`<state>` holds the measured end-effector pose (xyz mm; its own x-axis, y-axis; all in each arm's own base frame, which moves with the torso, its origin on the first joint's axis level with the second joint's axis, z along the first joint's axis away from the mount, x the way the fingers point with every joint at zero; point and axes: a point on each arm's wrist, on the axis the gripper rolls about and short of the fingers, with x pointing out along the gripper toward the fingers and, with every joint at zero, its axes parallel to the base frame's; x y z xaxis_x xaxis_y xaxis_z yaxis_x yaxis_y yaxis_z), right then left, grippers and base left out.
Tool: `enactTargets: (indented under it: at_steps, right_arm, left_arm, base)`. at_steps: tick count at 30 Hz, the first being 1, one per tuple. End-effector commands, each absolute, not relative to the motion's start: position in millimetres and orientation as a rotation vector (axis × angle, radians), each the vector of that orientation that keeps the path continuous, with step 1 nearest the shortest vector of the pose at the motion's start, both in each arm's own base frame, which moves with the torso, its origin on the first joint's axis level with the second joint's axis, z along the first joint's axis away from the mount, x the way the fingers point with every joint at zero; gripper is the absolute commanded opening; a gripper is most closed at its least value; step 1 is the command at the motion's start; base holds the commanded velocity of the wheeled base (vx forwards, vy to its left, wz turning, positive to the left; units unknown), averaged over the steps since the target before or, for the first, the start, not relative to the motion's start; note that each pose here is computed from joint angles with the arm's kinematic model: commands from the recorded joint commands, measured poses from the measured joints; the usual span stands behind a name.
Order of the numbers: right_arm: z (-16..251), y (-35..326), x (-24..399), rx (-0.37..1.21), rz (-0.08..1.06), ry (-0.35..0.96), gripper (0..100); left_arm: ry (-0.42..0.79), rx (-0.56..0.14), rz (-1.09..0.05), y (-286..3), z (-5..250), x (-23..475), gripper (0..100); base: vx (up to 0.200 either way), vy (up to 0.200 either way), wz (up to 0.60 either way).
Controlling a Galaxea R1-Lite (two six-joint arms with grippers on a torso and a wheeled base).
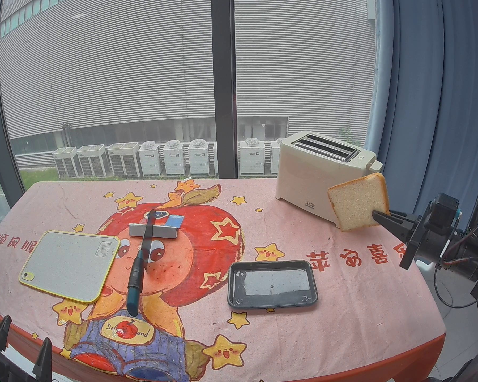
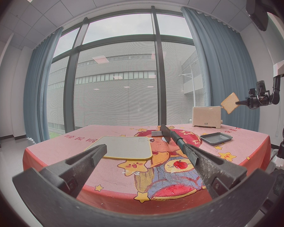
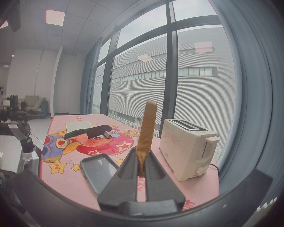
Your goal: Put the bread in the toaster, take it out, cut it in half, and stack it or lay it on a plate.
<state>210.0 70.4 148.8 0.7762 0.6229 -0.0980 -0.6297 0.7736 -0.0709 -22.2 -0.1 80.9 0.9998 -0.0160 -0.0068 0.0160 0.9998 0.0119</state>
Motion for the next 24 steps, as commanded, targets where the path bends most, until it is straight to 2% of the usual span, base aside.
enactTargets:
  at_steps: [1,24]
  right_arm:
    - [146,66,224,-0.130,0.674,0.073,0]
    - [153,69,259,-0.141,0.731,0.023,0]
  left_arm:
    - [0.023,0.012,-0.015,0,76,-21,100]
    - [0.023,0.012,-0.015,0,76,-21,100]
  base:
    - [0.000,0.000,0.00]
    - [0.000,0.000,0.00]
